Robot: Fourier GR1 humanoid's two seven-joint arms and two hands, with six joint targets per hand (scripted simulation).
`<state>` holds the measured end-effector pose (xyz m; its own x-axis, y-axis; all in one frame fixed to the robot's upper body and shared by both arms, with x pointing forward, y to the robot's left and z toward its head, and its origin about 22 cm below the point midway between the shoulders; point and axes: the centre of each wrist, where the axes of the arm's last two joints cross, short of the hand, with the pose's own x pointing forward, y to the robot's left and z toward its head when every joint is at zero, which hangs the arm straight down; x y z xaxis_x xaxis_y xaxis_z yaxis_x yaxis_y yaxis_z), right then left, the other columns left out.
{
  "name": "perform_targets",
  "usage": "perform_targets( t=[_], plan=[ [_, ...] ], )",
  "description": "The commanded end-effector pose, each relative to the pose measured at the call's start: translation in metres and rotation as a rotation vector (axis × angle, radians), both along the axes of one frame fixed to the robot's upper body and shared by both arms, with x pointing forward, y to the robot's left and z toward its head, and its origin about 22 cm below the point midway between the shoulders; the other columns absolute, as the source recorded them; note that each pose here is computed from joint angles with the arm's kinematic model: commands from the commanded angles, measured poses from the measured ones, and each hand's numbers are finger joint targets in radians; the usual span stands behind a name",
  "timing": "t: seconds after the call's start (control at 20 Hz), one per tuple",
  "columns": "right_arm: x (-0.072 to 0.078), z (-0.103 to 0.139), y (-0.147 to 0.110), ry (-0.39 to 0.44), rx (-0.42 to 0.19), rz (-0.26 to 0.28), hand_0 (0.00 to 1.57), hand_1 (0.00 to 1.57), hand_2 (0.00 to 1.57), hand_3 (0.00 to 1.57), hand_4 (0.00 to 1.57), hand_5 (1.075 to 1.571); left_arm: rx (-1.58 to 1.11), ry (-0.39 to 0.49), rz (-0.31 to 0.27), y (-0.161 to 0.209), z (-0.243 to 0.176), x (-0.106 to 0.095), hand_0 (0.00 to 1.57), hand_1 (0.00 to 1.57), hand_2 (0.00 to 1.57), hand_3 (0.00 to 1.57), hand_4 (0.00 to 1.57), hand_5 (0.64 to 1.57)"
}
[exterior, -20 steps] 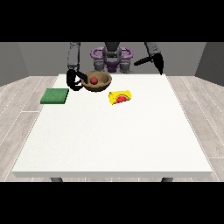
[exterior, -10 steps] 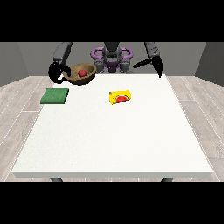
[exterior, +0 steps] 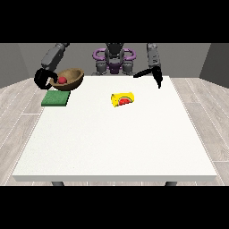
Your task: Pick the cup and pour the ball into the bowl, then pick the bowl and place it on the pad
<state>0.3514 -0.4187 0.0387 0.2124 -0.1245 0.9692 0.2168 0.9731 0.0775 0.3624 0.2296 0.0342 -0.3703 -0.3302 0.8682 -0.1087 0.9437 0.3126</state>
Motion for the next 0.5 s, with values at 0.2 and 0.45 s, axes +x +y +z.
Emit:
perform_targets(
  t=[0.2, 0.45],
  plan=[
    [-0.026, 0.006, -0.056, -0.159, -0.012, -0.065, 1.57, 1.57, 1.57, 1.34, 1.01, 1.567, 0.021, -0.197, -0.044, -0.040, 0.052, 0.003, 0.00, 0.00, 0.00, 0.00, 0.00, 1.564],
    [-0.035, 0.037, -0.090, -0.271, -0.100, -0.114, 1.57, 1.57, 1.57, 0.00, 1.05, 1.567, 0.049, -0.293, -0.039, -0.038, 0.087, -0.007, 0.00, 0.00, 0.00, 0.00, 0.00, 1.564]
  ],
)
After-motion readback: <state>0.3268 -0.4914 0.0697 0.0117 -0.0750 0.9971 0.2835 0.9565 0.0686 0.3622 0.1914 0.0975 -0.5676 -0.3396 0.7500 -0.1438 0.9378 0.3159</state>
